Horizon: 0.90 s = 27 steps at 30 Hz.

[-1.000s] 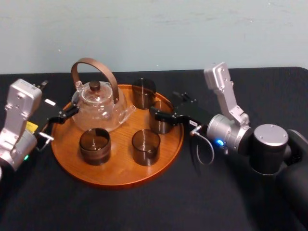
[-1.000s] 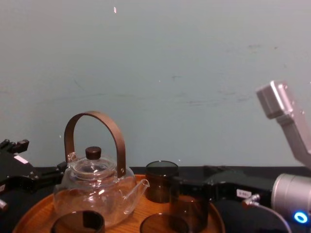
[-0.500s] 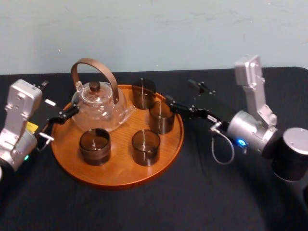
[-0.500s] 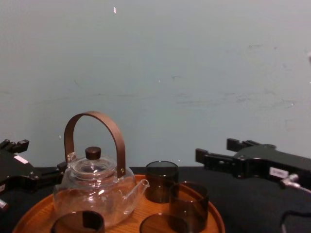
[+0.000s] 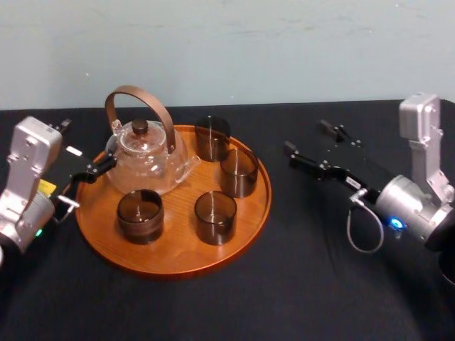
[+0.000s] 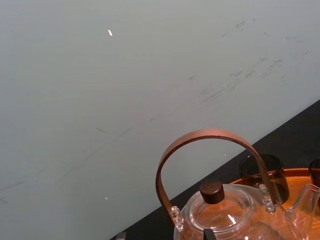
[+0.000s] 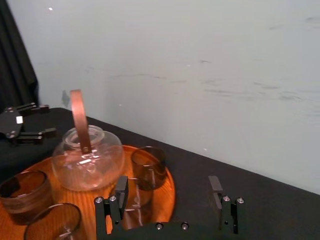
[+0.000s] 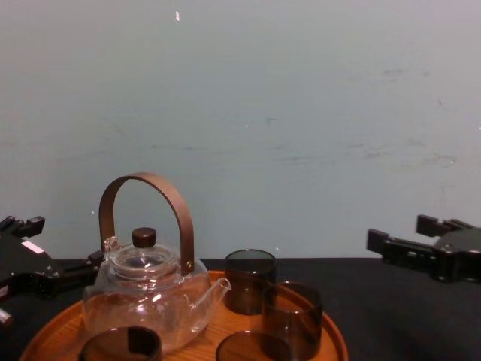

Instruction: Pick up the glass from the table and place it on the tray.

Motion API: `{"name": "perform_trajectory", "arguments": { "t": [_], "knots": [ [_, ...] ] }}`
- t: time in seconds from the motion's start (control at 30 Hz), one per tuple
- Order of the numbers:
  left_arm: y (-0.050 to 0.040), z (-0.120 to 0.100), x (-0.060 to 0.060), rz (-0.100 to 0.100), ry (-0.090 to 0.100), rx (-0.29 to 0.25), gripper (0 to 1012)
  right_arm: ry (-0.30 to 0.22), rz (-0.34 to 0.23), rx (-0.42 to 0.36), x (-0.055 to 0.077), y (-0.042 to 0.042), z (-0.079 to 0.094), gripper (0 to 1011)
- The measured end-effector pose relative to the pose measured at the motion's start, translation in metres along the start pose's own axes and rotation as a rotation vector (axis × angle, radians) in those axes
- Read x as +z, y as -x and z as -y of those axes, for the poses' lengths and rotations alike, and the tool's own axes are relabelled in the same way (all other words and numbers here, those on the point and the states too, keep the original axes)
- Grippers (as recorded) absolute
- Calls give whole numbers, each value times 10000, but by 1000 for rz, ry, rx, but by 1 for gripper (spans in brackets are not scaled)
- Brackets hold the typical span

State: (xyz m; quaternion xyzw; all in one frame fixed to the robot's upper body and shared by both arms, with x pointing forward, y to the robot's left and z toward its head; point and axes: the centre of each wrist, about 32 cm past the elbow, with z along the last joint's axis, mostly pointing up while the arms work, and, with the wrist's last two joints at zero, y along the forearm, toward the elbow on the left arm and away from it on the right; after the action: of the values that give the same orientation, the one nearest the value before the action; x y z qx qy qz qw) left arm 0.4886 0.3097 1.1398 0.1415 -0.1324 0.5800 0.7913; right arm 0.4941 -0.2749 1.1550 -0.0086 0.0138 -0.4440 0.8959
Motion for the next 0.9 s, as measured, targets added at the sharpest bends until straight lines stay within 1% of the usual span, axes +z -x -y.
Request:
{"name": "perform_trajectory", "arguments": {
  "t": [0.03,0.1,0.3,0.43,0.5,0.6,0.9],
  "knots": [
    [0,0,0,0,0,0,1001,-1,-2,-12,-9,-17,32,1002],
    [0,0,0,0,0,0,1001,-2,-1,-19,-12,-26,48,1002],
    [0,0,0,0,0,0,1001,-7,15,-87,-54,-65,160,1002],
    [0,0,0,0,0,0,1001,-7,24,-112,-71,-78,185,1002],
    [0,0,0,0,0,0,1001,-6,30,-135,-90,-97,209,1002],
    [0,0,0,0,0,0,1001,-5,33,-151,-103,-112,222,1002],
    [0,0,0,0,0,0,1001,7,40,-204,-187,-156,252,1002]
  ]
}}
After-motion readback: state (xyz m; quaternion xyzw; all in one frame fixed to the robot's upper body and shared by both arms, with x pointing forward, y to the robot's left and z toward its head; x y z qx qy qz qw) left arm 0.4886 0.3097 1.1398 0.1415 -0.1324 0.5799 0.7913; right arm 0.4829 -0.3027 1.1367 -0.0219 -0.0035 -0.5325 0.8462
